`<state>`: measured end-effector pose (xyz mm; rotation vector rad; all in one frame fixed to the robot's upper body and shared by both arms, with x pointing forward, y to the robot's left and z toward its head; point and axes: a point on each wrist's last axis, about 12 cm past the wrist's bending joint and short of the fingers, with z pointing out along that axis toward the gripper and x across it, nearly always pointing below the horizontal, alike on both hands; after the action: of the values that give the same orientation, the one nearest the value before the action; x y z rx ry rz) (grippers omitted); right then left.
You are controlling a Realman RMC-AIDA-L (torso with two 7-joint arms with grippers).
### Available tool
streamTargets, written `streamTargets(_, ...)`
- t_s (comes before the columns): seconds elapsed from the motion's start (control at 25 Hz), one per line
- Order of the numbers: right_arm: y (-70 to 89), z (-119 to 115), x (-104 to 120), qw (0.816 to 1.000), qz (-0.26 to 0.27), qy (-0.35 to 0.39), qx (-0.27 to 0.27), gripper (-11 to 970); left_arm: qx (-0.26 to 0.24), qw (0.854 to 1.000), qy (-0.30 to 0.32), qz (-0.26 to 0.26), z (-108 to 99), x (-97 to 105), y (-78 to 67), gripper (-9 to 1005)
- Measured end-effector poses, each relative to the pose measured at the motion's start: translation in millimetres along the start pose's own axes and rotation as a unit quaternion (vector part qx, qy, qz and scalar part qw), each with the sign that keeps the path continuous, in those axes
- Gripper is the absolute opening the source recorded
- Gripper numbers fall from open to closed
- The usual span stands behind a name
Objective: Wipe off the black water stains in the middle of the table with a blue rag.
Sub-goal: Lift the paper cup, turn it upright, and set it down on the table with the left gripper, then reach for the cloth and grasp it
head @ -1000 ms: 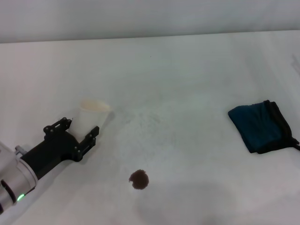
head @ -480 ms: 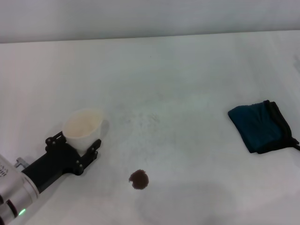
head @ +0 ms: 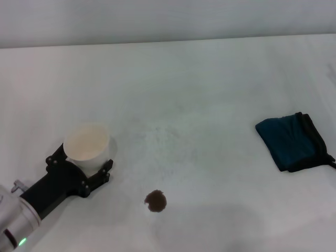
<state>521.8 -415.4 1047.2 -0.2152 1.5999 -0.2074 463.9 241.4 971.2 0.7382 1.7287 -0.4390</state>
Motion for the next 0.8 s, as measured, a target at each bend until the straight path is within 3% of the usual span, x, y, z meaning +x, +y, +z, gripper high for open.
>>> streamTargets(0.28,3.2,3.8,-0.5,1.0,-0.006,0.005,-0.008,866,-0.014,1.0,-0.012,0.024,-16.4,7.5,-9.0,872)
streamTargets(0.8,1.1,3.5,-0.7,1.0,-0.006,0.004,-0.002,864,-0.072,0.996,-0.054,0.018,-52.1,16.3,-28.4,872)
